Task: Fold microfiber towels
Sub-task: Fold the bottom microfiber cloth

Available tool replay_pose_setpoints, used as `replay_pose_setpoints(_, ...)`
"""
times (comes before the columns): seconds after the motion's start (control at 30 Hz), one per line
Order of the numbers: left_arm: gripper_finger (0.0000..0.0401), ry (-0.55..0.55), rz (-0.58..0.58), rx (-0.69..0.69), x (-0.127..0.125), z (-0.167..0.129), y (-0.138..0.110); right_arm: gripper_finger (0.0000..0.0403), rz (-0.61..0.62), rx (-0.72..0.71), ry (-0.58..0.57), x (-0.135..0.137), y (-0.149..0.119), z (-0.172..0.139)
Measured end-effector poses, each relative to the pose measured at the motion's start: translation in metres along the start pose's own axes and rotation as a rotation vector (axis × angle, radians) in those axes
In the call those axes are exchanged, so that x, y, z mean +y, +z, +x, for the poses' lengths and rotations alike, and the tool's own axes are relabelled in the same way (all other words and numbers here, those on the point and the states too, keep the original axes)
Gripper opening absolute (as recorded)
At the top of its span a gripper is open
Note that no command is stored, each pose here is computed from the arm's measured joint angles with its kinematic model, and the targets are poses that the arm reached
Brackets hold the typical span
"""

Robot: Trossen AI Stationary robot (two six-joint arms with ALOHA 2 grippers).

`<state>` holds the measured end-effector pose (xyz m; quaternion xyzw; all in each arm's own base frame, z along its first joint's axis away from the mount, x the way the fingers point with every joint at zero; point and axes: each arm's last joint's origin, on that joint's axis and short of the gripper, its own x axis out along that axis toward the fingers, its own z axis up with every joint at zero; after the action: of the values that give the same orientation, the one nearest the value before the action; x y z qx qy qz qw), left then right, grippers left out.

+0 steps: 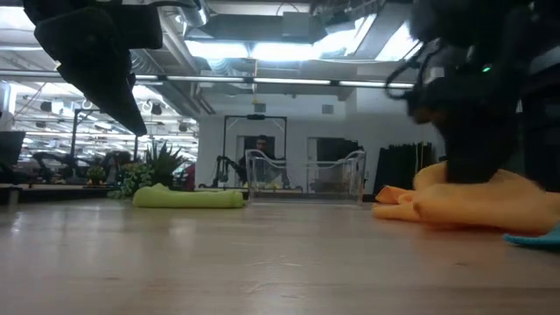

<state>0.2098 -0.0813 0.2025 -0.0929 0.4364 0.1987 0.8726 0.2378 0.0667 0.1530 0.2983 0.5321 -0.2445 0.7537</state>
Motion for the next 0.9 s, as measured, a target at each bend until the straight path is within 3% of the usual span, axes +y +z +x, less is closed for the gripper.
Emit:
replay_pose_setpoints(0.1,0.0092,0.000,0.000,0.000,0.000,0.000,0.000,0.0204,-0.086,0.004,0.174,0.023,0.005,0.028)
replay_pose_setpoints(0.23,0.0092,0.001,0.006,0.000,0.000,0.000,0.000,0.0204,-0.281,-0.048,0.532,0.061,0.016,0.051)
replay_pose_setpoints(0.33,0.0092,0.002,0.008,0.001,0.000,0.000,0.000,0.0204,-0.490,-0.138,0.778,0.092,0.030,0.042)
replay_pose_setpoints(0.4,0.0092,0.001,0.007,0.000,0.000,0.000,0.000,0.0204,-0.592,-0.177,0.841,0.106,0.038,0.029)
replay_pose_setpoints(0.6,0.0092,-0.009,-0.004,-0.009,-0.001,0.000,0.001,0.0204,-0.718,-0.229,0.725,0.119,0.051,0.009)
replay_pose_setpoints(0.77,0.0092,-0.023,-0.008,-0.014,-0.003,-0.001,0.001,0.0204,-0.581,-0.207,0.320,0.102,0.051,0.017)
replay_pose_setpoints(0.9,0.0092,-0.026,-0.009,-0.015,-0.003,-0.001,0.001,0.0204,-0.463,-0.168,0.226,0.091,0.046,0.028)
